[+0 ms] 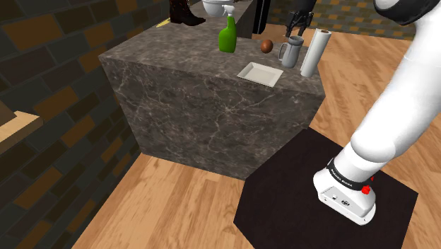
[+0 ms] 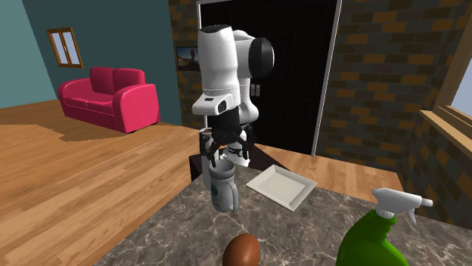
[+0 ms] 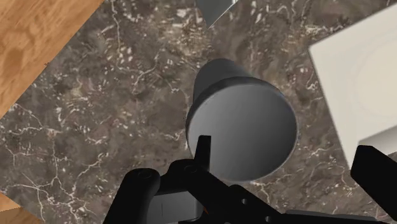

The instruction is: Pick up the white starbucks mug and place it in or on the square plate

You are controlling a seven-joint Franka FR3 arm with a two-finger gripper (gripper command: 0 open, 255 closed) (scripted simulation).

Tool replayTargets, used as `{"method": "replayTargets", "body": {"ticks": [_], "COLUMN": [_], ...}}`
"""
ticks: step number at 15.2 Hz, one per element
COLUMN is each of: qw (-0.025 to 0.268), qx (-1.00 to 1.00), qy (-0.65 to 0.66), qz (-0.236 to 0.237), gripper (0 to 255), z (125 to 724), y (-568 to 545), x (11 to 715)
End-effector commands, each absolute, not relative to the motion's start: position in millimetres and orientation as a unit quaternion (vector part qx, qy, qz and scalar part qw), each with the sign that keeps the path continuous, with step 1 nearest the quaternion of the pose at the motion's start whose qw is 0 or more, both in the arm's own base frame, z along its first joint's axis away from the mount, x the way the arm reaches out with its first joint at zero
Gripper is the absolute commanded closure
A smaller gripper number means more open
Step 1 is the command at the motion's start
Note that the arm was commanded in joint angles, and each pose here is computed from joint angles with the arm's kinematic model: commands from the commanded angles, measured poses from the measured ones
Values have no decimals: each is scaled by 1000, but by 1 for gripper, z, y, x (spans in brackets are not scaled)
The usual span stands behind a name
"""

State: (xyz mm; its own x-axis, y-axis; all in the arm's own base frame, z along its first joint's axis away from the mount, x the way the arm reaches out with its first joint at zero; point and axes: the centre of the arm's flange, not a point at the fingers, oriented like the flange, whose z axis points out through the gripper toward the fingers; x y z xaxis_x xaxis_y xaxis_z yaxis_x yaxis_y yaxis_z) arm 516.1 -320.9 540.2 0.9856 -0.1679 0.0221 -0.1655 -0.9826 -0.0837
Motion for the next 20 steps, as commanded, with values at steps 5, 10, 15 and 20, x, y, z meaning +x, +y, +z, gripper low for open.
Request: {"method": "replayTargets", "body": {"ticks": [5,10,15,20], "qw": [38,38,38,38], "qx": [-996,-996,-996,-996], "qy": [83,83,83,83], "qz": [-11,-11,-11,-11], "gripper": [0,0,0,255], "z": [518,494,494,494], "y": [-345,-343,-343,-343], "x": [534,535,535,535]}}
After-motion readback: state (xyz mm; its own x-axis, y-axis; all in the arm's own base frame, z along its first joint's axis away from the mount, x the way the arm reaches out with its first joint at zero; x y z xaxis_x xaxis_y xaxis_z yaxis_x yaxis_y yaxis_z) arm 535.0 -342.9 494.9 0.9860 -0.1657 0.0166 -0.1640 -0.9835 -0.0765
